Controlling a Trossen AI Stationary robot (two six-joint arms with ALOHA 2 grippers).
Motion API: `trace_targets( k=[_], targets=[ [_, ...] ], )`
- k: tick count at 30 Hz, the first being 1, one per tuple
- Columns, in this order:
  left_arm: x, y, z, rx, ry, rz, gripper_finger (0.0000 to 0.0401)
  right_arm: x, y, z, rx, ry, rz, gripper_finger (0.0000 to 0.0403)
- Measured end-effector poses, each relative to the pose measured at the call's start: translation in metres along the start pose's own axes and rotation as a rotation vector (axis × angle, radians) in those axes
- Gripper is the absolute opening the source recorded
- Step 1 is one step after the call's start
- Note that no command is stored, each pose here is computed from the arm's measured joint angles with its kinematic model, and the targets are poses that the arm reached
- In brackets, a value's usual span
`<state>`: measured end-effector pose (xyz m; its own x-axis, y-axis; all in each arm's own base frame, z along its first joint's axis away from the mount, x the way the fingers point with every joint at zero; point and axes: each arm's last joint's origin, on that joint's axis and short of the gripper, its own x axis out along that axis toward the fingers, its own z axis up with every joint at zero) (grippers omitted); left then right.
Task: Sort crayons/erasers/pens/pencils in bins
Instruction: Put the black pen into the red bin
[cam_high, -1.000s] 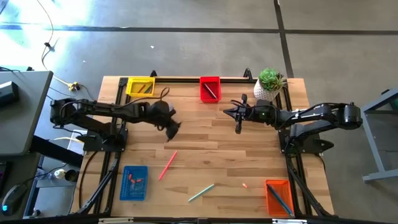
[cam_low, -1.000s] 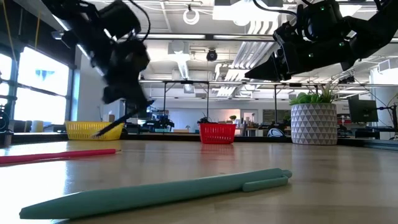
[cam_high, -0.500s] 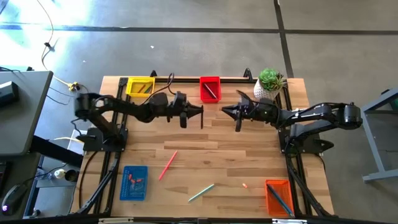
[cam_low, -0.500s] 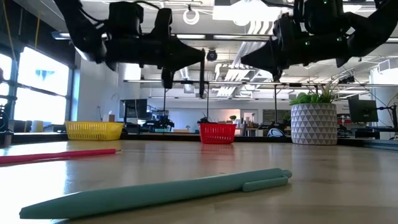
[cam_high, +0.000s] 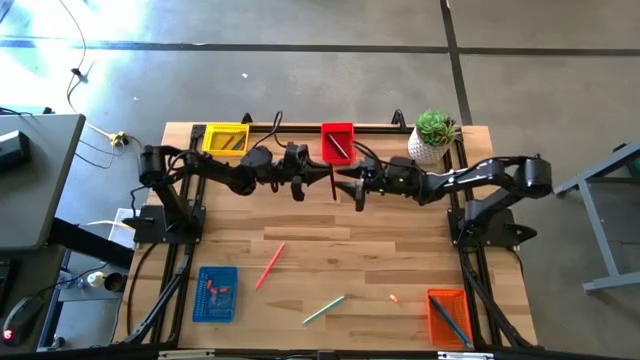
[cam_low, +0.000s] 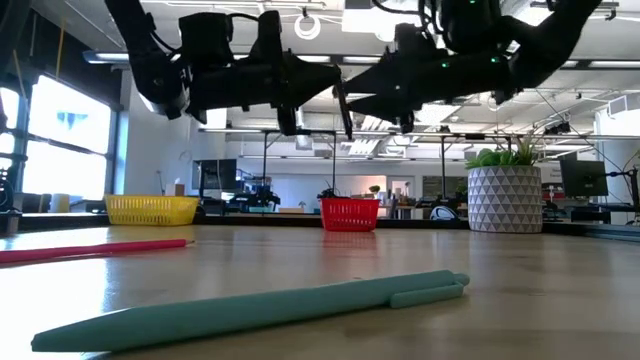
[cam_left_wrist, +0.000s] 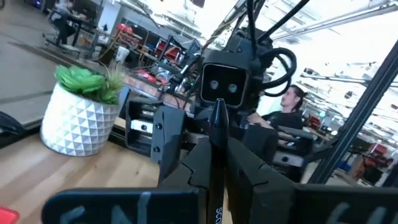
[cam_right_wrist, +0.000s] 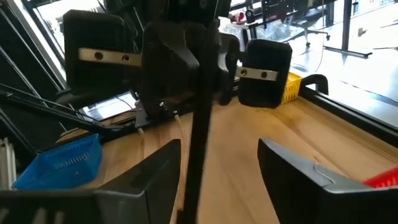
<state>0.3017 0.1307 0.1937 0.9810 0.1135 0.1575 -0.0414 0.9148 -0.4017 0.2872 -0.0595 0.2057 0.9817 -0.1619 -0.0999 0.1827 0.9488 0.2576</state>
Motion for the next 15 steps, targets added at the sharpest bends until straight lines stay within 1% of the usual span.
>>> trace_targets(
  k=[4, 7, 10, 12, 15],
  targets=[
    [0.000, 0.000, 0.000, 0.011, 0.000, 0.000, 0.0008, 0.013, 0.001, 0.004, -0.001, 0.004, -0.001, 0.0205],
    [0.000, 0.000, 0.000, 0.027, 0.001, 0.000, 0.0008, 0.020, 0.001, 0.007, -0.002, 0.003, 0.003, 0.0192],
    [0.000, 0.000, 0.000, 0.032, -0.002, -0.003, 0.0008, 0.025, 0.000, 0.006, 0.000, 0.015, -0.012, 0.0165],
    [0.000, 0.000, 0.001, 0.033, -0.006, -0.001, 0.0008, 0.028, 0.000, 0.008, -0.003, 0.005, -0.040, 0.0138],
    [0.000, 0.000, 0.001, 0.047, -0.009, 0.006, 0.0009, 0.029, 0.000, 0.010, -0.003, 0.010, -0.050, 0.0093]
  ],
)
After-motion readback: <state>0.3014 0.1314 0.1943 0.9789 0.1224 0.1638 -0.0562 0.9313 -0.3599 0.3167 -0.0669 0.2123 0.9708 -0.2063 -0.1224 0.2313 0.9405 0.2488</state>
